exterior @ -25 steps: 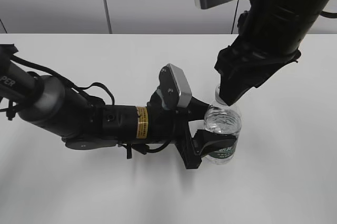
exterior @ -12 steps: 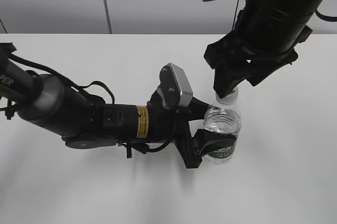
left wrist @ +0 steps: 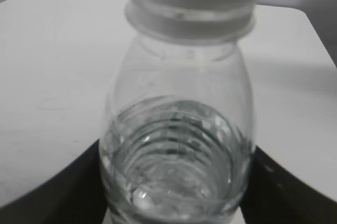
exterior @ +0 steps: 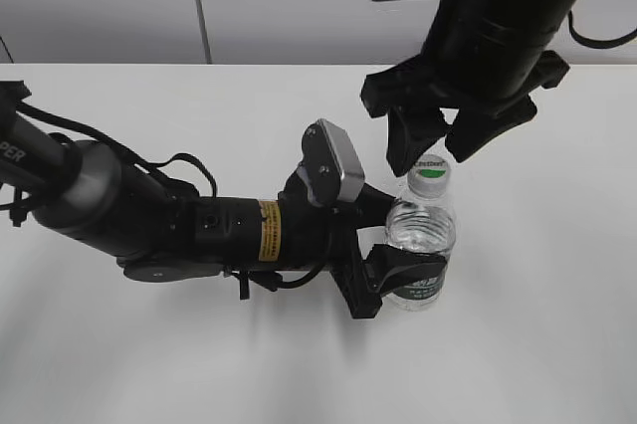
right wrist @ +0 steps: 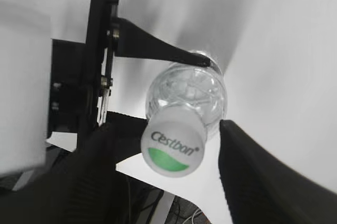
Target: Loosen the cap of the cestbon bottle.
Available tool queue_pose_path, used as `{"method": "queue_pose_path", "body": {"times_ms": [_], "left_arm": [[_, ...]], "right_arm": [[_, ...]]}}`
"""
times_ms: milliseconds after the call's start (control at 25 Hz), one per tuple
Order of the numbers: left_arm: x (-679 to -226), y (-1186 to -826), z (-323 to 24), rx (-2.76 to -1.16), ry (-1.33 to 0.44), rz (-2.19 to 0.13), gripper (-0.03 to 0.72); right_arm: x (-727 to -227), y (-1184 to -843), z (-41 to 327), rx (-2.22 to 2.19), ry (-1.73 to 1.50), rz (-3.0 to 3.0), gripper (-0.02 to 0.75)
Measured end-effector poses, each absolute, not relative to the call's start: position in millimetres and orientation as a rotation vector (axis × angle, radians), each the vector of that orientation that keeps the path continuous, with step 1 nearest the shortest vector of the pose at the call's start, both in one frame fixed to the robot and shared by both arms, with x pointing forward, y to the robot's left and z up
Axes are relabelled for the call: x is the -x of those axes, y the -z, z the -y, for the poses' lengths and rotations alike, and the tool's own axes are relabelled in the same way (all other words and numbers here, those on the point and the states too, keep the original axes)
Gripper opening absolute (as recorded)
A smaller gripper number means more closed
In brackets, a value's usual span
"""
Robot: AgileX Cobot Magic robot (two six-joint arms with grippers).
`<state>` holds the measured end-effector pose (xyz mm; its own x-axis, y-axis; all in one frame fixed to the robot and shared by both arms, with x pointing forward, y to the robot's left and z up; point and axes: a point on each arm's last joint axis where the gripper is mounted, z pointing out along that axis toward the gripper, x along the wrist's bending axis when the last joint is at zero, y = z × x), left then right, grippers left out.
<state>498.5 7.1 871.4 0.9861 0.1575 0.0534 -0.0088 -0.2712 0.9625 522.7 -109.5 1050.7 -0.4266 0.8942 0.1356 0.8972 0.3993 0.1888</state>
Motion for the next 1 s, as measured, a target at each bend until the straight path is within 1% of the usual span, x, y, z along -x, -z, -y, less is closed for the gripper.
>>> {"method": "queue_pose_path", "body": {"times_ms": [160, 440, 560, 680, 760, 920, 1000], "left_arm": [[-498.5, -871.4, -7.1, -1.84, -0.16, -0.108, 0.526], [-498.5, -871.4, -7.1, -1.84, -0.16, -0.108, 0.526], [-498.5, -871.3, -7.1, -1.841, -0.16, -0.109, 0.526], [-498.5, -871.3, -7.1, -1.841, -0.16, -0.109, 0.526], [-498.5, -871.3, -7.1, -1.841, -0.161, -0.109, 0.525], [-498.6, -871.3, -7.1, -1.842, -0.161, -0.109, 0.526], [-498.6, -871.3, -7.1, -1.842, -0.161, -0.109, 0.526]], "right_arm": [[-525.6, -1052.9, 107.7, 1.677, 0.381, 2.62, 0.463], [-529.0, -1041.6, 105.7, 1.667, 0.318, 2.614, 0.449], [-527.6, -1041.3, 106.7, 1.649, 0.29, 2.622, 0.4], [-526.4, -1041.1, 107.4, 1.61, 0.269, 2.642, 0.32], [-526.3, -1041.0, 107.5, 1.578, 0.268, 2.663, 0.305], [-526.1, -1041.0, 107.5, 1.379, 0.27, 2.785, 0.305], [-526.2, -1041.0, 107.5, 1.129, 0.275, 2.912, 0.305]]}}
